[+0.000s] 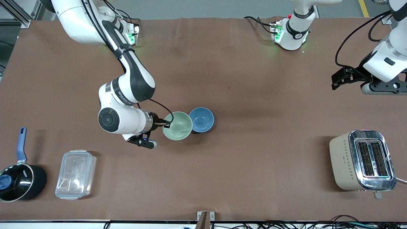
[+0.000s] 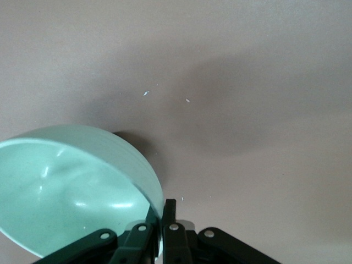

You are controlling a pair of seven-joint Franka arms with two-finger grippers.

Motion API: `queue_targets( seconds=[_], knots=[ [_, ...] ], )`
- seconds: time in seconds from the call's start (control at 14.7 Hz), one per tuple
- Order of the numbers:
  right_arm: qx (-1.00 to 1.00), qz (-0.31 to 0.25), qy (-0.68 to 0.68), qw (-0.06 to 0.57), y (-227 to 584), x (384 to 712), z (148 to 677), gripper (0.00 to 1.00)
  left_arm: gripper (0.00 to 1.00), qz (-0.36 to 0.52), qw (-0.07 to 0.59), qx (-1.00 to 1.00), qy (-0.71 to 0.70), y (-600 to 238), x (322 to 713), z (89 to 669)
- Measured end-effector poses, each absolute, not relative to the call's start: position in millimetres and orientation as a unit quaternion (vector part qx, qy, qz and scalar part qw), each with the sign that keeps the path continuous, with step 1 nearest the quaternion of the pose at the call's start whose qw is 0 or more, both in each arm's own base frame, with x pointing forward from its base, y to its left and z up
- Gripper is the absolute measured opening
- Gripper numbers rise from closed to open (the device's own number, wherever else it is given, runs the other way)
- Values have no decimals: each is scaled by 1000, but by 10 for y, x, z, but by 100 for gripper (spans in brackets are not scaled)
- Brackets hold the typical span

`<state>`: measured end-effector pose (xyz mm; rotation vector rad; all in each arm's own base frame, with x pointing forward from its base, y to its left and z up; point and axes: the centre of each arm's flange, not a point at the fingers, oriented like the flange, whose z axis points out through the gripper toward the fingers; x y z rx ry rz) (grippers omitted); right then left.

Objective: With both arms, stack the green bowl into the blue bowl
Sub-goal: 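Lower the green bowl into the blue bowl with the right gripper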

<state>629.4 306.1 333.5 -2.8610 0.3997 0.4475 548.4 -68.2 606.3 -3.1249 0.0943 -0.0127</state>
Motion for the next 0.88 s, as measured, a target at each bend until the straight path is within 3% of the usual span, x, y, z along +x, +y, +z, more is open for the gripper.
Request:
queue_targets(
  seconds=[0.48, 0.88],
  knots=[
    [-980, 112, 112, 120, 3933, 5988, 2749, 4, 100, -4, 8, -1000, 30, -684, 5484, 6062],
    [-978, 121, 134, 106, 3674, 6111, 2231, 4, 100, -4, 8, -1000, 30, -683, 5484, 6061]
  ],
)
